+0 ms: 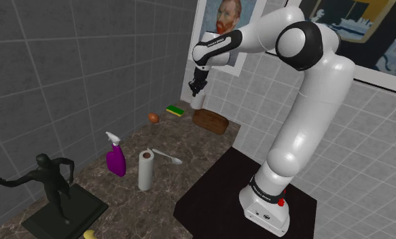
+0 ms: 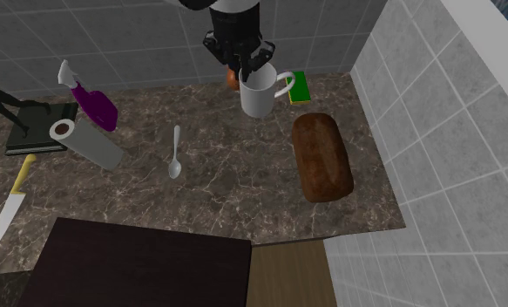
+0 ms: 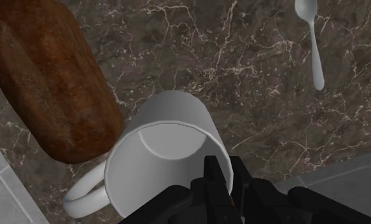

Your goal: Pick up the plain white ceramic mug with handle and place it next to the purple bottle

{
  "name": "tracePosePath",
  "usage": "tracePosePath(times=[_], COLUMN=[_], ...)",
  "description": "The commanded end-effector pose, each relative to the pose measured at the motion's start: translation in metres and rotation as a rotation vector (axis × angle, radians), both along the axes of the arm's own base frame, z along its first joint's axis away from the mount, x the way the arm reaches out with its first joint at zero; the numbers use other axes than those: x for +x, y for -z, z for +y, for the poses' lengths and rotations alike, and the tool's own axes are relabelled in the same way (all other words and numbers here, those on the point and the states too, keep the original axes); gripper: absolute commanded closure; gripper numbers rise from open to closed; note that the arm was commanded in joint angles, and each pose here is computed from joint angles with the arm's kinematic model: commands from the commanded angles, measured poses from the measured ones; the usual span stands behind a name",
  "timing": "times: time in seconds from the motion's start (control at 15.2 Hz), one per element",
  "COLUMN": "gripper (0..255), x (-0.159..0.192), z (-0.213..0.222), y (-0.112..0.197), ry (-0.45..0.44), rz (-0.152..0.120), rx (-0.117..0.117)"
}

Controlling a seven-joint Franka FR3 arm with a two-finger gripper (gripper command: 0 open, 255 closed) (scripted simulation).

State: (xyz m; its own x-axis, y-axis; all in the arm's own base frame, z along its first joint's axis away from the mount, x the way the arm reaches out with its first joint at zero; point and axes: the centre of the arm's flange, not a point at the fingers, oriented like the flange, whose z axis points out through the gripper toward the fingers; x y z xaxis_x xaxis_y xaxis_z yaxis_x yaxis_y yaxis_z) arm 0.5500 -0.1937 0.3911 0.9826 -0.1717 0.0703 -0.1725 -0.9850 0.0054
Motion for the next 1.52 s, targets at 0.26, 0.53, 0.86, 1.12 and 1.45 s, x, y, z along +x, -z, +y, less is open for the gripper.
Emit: tracePosePath(times=[0.26, 0.53, 0.86, 1.12, 1.45], gripper=[255, 255, 255, 255, 255], x=[0.0, 0.0, 0.0, -0.01, -0.024], z=[0.0, 0.0, 0.0, 0.052, 0.116], y=[-0.031, -0.053, -0.078, -0.078, -0.078], ry=[0.0, 0.0, 0.0, 0.0, 0.0], rz=[0.0, 0.0, 0.0, 0.0, 0.0], rx=[0.0, 0.0, 0.0, 0.0, 0.0])
